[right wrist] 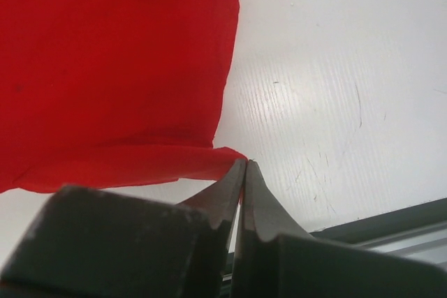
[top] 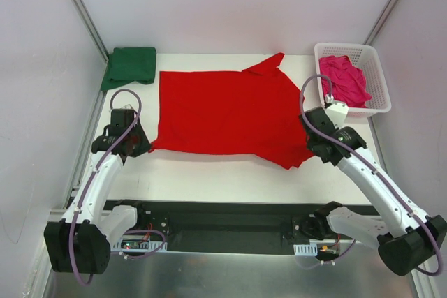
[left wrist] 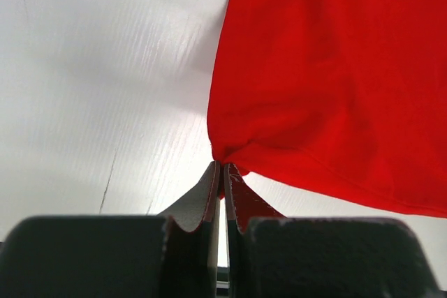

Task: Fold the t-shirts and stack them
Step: Fold the flattened tshirt in 1/3 of the way

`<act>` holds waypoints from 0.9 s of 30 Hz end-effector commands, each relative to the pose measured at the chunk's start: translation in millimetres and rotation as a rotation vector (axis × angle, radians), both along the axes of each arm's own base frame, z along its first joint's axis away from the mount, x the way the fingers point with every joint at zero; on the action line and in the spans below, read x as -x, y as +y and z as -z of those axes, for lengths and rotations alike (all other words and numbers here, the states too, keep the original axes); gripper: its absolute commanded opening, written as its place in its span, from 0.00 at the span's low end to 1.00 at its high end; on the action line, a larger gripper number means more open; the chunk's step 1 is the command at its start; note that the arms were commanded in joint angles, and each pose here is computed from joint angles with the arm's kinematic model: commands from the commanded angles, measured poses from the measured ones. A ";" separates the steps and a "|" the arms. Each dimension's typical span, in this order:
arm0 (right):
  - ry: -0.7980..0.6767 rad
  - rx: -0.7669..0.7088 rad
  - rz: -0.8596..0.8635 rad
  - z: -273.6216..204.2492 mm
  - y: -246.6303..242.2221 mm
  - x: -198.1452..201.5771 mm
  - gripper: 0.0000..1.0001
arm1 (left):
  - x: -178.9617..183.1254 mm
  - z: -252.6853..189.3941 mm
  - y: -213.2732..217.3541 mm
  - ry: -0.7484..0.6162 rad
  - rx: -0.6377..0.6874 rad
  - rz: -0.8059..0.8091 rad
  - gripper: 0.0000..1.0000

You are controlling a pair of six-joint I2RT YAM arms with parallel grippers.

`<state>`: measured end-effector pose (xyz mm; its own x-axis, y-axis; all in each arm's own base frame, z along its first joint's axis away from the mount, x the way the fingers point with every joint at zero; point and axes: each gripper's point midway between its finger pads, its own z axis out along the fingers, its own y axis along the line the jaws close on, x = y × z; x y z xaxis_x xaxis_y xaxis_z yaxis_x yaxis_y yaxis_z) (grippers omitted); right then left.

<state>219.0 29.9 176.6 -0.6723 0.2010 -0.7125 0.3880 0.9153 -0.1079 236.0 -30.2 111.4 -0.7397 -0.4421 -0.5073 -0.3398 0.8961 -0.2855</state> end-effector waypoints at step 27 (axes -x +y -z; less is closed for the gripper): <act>-0.123 -0.040 -0.097 -45.7 2.6 -143.7 0.01 | -40.6 -9.7 13.9 -0.001 -0.051 -0.037 0.00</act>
